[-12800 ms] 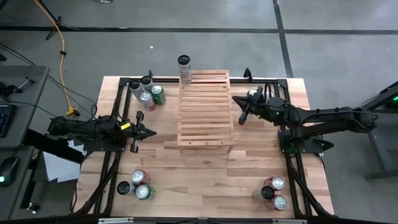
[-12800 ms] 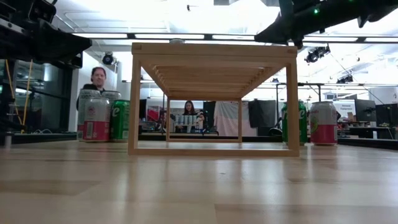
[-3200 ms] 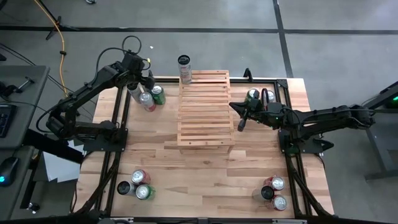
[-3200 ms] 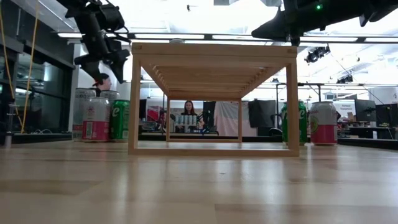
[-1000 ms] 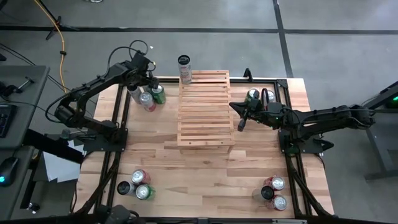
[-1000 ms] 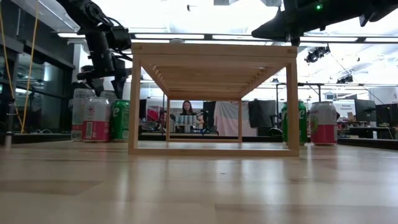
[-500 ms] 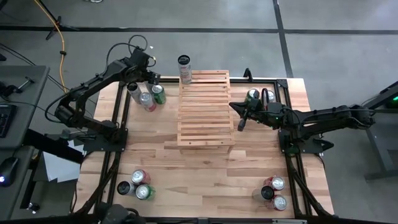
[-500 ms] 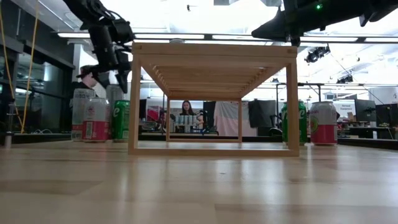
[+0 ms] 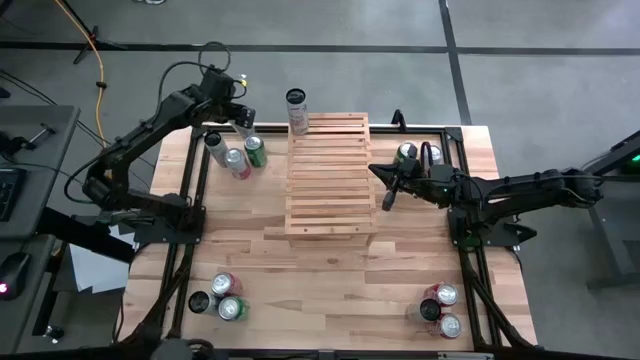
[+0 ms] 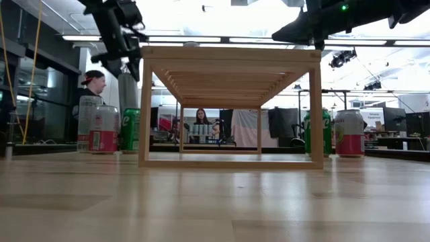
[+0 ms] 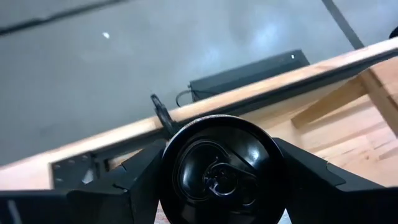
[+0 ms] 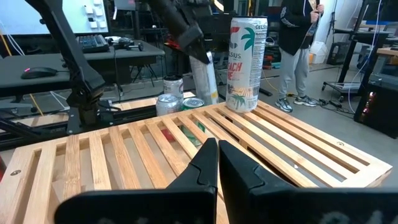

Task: Place canned beverage on shelf
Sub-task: Put the top white yellow soda can on the shelf

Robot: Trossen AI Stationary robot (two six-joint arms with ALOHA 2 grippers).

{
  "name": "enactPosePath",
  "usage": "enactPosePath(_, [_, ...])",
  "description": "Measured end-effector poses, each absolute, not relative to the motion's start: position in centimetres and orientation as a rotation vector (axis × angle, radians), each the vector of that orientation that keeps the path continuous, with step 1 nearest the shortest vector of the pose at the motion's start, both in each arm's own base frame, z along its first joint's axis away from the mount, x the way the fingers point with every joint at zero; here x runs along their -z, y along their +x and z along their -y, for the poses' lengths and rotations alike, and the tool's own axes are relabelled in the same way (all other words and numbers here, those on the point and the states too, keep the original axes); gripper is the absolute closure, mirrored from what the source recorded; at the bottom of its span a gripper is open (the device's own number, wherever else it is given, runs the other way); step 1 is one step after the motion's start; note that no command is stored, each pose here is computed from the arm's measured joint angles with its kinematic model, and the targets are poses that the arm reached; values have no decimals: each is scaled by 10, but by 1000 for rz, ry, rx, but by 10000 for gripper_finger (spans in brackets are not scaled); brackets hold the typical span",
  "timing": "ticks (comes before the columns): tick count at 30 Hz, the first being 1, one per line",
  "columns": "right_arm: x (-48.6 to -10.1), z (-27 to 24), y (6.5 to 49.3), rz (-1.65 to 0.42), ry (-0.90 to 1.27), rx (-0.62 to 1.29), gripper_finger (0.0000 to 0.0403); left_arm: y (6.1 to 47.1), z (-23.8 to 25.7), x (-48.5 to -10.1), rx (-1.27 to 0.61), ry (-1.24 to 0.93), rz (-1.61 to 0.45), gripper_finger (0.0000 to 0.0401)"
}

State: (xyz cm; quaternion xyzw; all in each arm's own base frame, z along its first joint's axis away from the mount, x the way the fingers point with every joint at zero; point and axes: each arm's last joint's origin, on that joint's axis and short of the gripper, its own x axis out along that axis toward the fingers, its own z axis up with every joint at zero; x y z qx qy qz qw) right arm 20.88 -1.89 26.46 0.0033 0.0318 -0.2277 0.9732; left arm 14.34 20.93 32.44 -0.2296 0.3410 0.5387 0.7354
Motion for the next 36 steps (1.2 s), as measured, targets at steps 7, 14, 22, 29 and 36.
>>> enactPosePath(7, [-267,19,209,-44,9,459,403,124,-182,-355,-1207,-437,-612,160])
enactPosePath(14, [-269,19,209,-14,14,459,403,113,-148,-379,-1139,-364,-496,160])
enactPosePath(22, [-271,19,209,4,18,457,403,96,-111,-401,-1034,-293,-362,160])
enactPosePath(29, [-274,19,209,31,23,454,403,86,-82,-410,-799,-289,-289,160])
enactPosePath(36, [-276,17,210,59,27,388,403,74,-55,-409,-559,-311,-310,160])
